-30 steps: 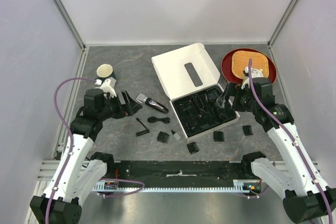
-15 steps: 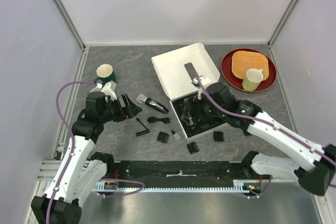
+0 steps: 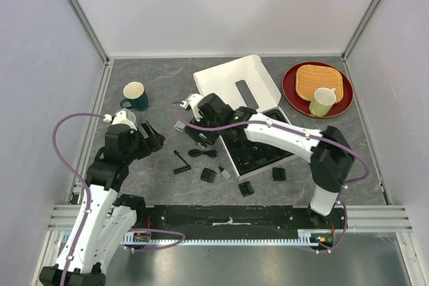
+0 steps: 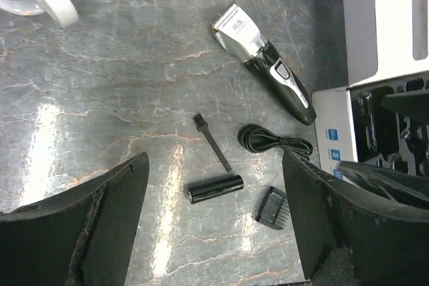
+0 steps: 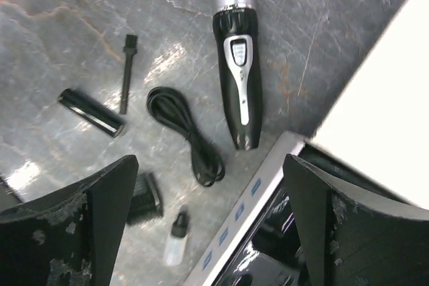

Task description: Sort the hair-cutting tools

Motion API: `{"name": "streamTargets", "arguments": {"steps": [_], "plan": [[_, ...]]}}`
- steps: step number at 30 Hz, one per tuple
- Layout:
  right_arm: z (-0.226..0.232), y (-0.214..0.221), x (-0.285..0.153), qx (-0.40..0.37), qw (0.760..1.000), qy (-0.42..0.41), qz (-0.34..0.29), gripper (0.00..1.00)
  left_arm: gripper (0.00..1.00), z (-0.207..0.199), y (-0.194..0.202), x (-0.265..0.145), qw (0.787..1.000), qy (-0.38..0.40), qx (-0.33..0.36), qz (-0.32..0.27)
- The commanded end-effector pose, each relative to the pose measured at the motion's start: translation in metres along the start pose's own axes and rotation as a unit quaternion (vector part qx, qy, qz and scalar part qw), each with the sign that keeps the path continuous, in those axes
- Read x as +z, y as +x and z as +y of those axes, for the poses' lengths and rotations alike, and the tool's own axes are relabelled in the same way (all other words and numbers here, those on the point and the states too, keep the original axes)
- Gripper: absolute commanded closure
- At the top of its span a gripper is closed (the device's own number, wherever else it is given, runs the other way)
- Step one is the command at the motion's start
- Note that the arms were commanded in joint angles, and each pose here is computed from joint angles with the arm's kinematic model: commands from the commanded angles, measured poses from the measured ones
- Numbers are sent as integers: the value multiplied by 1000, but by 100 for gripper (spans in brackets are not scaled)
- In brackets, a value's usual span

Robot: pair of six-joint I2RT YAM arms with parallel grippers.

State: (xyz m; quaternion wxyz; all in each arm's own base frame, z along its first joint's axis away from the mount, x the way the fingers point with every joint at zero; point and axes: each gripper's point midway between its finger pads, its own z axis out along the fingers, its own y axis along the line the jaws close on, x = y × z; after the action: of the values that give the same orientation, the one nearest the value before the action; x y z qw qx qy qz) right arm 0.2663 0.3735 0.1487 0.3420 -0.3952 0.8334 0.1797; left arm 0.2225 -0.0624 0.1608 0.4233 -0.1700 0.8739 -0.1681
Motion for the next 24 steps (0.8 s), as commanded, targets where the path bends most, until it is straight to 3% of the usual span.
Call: {"name": "streamTargets", "arguments": {"steps": [1, 12, 16, 24], "plan": [[-1, -19, 28, -80, 997, -9, 9, 2, 13, 14, -22, -9, 997, -47, -33, -60], [-18, -9, 109, -33, 995, -14, 95, 2, 14, 20, -21, -9, 995, -63, -37, -61], [-25, -3, 121, 41, 991, -32, 125, 5, 14, 19, -19, -7, 996, -62, -38, -53], [-31, 24, 131, 36, 985, -23, 169, 10, 14, 19, -21, -8, 996, -63, -38, -56]]}}
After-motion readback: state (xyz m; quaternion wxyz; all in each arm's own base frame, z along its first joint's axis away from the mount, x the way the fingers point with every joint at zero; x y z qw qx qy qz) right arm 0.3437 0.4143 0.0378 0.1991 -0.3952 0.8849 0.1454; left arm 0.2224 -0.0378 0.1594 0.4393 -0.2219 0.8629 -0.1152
